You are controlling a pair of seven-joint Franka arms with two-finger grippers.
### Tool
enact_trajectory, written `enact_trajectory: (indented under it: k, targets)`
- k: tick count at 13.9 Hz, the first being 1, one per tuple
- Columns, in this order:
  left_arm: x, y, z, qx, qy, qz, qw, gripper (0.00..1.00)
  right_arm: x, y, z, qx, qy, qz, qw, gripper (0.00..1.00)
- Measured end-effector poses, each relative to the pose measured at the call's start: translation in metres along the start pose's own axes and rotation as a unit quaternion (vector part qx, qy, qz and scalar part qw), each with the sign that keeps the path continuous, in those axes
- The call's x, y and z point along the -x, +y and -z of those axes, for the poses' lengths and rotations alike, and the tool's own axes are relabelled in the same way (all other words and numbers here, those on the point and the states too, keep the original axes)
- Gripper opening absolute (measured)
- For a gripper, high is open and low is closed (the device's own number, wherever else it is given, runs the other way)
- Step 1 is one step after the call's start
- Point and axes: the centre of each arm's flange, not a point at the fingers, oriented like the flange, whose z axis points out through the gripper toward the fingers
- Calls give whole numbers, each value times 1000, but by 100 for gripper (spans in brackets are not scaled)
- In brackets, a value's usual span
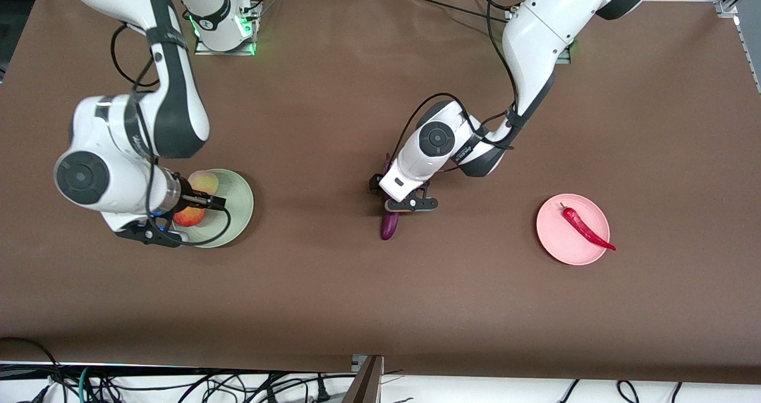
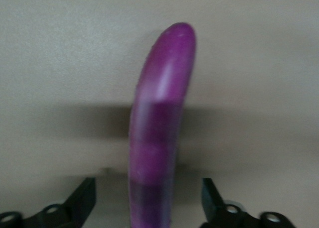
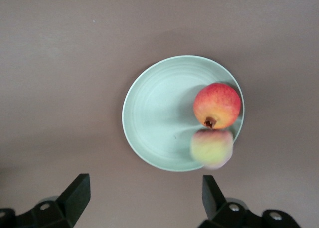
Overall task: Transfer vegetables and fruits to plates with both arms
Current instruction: 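Withdraw the right gripper while the left gripper lifts the purple eggplant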
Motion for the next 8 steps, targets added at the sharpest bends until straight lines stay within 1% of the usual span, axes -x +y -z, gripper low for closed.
enact_trajectory:
  k: [1, 2, 4, 5, 6, 7, 8]
  targets:
    - [1, -2, -6, -3, -3, 0, 1000, 74, 4, 2, 9, -3, -1, 1, 1000, 100]
    - [2, -3, -10, -4, -6, 0, 1000, 61, 8, 3, 19, -3, -3, 2, 1000, 100]
    - [3, -3, -12, -5, -7, 0, 1000, 40, 13, 5, 40, 3, -3, 4, 1000, 100]
    - [0, -4, -10, -5, -5, 1, 1000, 37, 15, 8, 54, 2, 2, 4, 1000, 100]
    - [-6, -7, -5, -9, -3, 5, 1000, 37, 18, 12, 71, -2, 10, 5, 1000, 100]
    - [-14, -14, 3, -21, -9, 11, 1000, 37, 26, 17, 90, -9, 17, 9, 1000, 100]
    - [-23, -22, 18, -39, -19, 18, 999, 37, 37, 24, 109, -17, 18, 15, 1000, 100]
